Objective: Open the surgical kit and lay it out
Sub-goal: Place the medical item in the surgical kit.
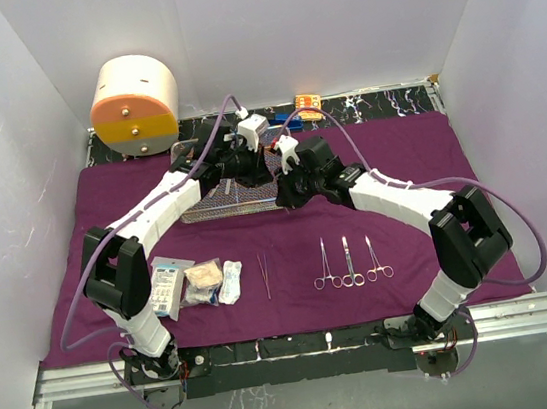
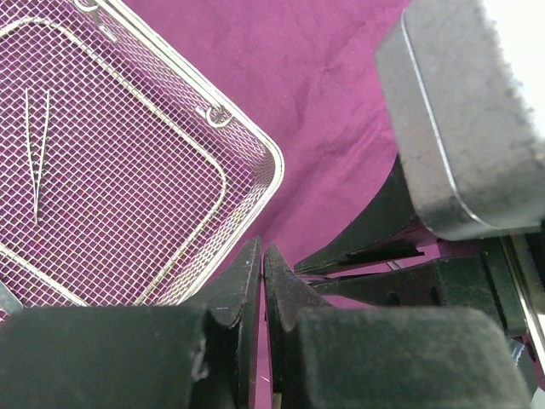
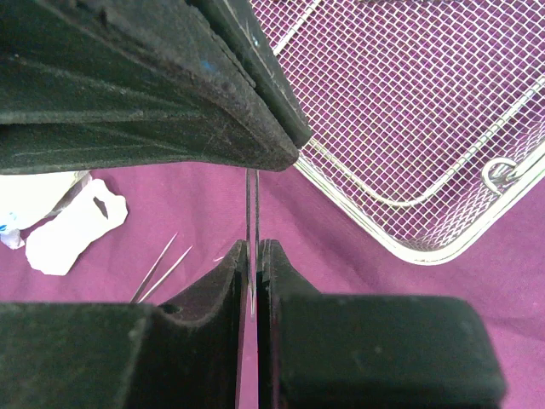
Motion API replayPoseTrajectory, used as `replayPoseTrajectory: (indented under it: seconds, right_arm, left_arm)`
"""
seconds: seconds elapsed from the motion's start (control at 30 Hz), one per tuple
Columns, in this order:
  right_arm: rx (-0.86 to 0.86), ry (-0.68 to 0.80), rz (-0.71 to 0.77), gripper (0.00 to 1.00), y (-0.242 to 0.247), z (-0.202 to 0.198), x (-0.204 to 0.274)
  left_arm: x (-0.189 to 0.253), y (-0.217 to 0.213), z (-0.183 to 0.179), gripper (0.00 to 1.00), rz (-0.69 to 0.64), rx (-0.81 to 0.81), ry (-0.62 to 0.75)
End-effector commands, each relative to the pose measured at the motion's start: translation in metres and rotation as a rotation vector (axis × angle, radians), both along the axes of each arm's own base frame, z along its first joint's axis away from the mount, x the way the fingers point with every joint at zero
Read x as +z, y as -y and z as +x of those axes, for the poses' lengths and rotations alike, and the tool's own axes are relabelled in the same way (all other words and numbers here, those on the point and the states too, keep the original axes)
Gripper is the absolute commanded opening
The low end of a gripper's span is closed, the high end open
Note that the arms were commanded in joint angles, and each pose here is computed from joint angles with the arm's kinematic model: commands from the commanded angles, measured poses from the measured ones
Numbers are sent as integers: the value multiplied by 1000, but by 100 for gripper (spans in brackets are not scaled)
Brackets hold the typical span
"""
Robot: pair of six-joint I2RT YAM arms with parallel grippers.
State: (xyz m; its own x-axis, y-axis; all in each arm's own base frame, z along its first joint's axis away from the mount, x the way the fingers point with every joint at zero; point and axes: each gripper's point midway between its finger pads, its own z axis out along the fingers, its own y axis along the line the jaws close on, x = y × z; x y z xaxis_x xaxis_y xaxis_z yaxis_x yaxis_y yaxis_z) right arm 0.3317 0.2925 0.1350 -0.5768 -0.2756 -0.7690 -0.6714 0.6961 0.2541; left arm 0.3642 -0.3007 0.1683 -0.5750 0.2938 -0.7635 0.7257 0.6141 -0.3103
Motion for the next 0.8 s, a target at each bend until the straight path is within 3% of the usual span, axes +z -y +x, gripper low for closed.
replayPoseTrajectory:
  seconds: [0.0, 0.47, 0.6, 0.77]
  right_arm:
    - [26, 76, 51, 5, -12, 10, 30]
    - [67, 136, 77, 47, 6, -1, 47]
    - [88, 161, 102, 53, 24, -5, 57]
    - [72, 172, 73, 52, 57, -6, 50]
  left_arm:
    - [19, 5, 0, 0, -34, -49, 48]
    - [22, 3, -14, 0, -97, -210, 123]
    - [14, -2, -22, 0, -99, -284, 144]
    - [-3, -1, -49, 0, -130, -425, 127]
